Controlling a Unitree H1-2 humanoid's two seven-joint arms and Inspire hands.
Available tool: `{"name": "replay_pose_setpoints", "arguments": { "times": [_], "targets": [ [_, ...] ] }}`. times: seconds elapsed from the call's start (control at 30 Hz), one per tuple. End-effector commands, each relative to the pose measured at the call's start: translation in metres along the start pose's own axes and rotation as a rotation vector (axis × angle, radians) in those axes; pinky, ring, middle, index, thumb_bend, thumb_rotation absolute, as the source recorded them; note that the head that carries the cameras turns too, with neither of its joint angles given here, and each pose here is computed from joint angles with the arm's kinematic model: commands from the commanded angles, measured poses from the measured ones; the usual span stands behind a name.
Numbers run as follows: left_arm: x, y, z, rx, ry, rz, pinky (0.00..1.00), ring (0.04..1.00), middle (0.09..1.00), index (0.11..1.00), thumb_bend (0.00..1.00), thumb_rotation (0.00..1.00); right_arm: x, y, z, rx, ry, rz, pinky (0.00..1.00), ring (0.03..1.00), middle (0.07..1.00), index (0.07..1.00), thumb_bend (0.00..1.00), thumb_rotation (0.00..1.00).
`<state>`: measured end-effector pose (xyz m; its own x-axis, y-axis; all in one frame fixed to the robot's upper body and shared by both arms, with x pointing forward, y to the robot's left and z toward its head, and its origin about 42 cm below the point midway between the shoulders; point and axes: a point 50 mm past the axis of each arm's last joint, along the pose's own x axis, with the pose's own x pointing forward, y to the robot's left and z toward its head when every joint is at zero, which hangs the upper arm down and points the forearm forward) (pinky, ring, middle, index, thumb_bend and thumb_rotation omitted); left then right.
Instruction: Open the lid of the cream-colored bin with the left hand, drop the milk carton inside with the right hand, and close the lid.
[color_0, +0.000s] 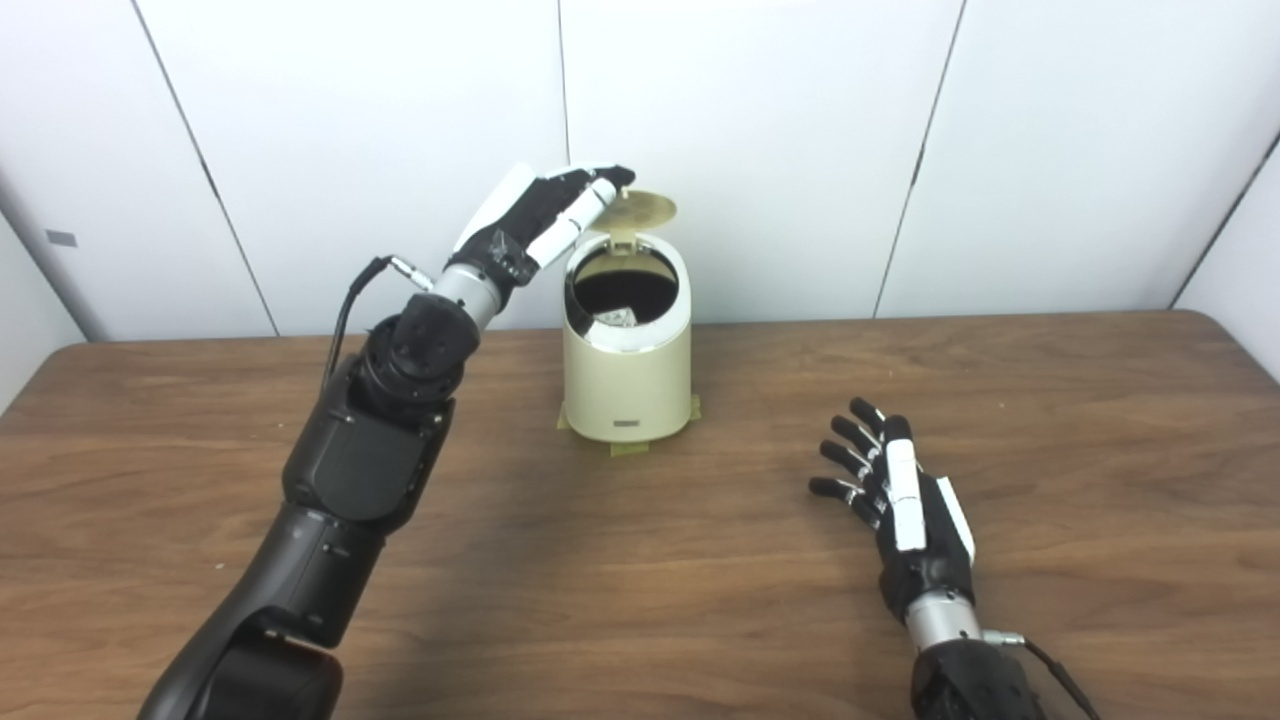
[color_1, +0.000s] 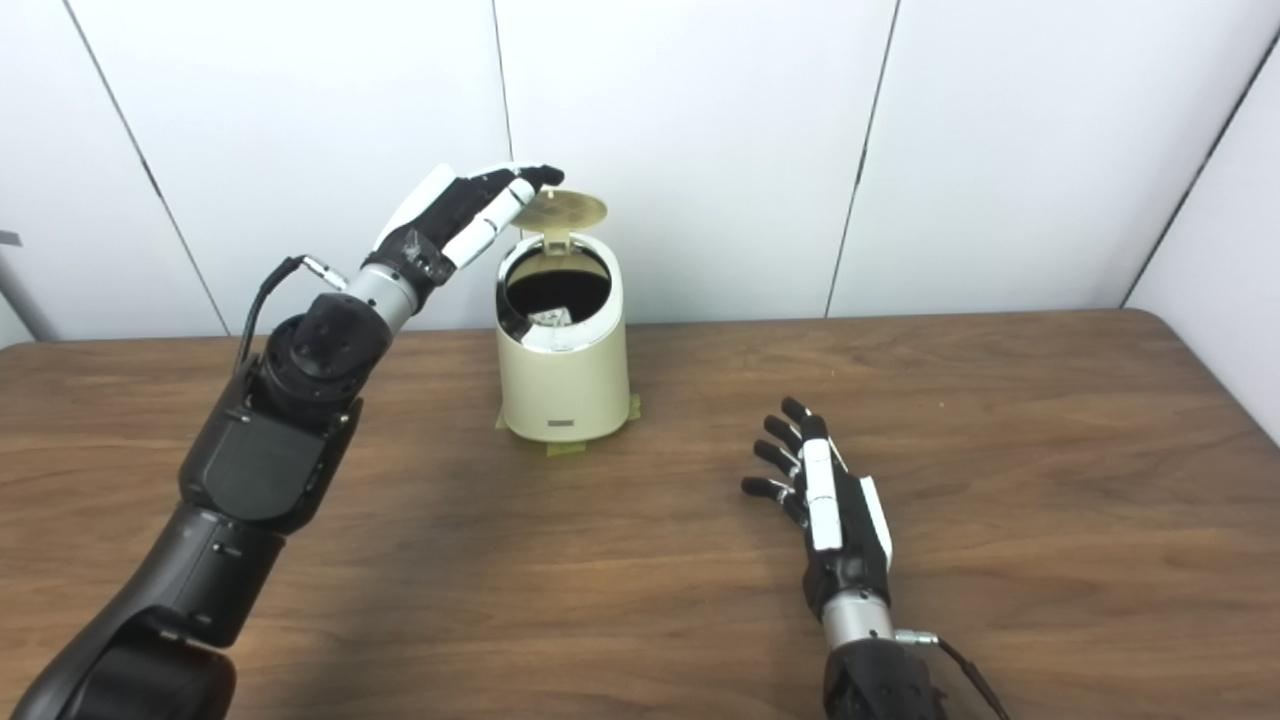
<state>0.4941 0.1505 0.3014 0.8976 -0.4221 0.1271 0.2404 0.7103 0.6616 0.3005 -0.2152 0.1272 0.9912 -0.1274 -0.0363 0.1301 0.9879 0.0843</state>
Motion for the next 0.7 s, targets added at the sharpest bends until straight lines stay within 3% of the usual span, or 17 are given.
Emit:
{"name": "replay_pose_setpoints", "arguments": {
  "times": [0.0, 0.13, 0.27, 0.5, 0.67],
  "targets": [
    [0.006, 0.028, 0.03, 0.143, -0.12, 0.04, 0.92, 0.853, 0.773, 0.807, 0.38, 1.0, 0.007, 0.001, 0.01, 0.015, -0.058, 0.008, 0.63, 0.821, 0.864, 0.926, 0.58, 1.0],
    [0.003, 0.028, 0.031, 0.275, -0.157, 0.008, 0.81, 0.814, 0.771, 0.781, 0.42, 1.0, 0.009, 0.0, 0.002, 0.018, -0.059, -0.013, 0.62, 0.827, 0.865, 0.99, 0.52, 1.0],
    [-0.001, 0.025, 0.032, 0.376, -0.198, -0.012, 0.76, 0.787, 0.767, 0.761, 0.43, 1.0, 0.01, -0.001, -0.004, 0.031, -0.059, -0.029, 0.62, 0.826, 0.87, 1.0, 0.53, 1.0],
    [-0.007, 0.018, 0.029, 0.606, -0.255, -0.056, 0.77, 0.774, 0.754, 0.734, 0.43, 1.0, 0.006, 0.003, 0.002, 0.039, -0.056, -0.006, 0.63, 0.828, 0.876, 1.0, 0.57, 1.0],
    [-0.013, 0.01, 0.028, 0.752, -0.294, -0.103, 0.8, 0.776, 0.751, 0.729, 0.4, 0.99, 0.004, 0.009, 0.012, 0.024, -0.071, 0.019, 0.62, 0.811, 0.863, 1.0, 0.54, 1.0]
  ]
}}
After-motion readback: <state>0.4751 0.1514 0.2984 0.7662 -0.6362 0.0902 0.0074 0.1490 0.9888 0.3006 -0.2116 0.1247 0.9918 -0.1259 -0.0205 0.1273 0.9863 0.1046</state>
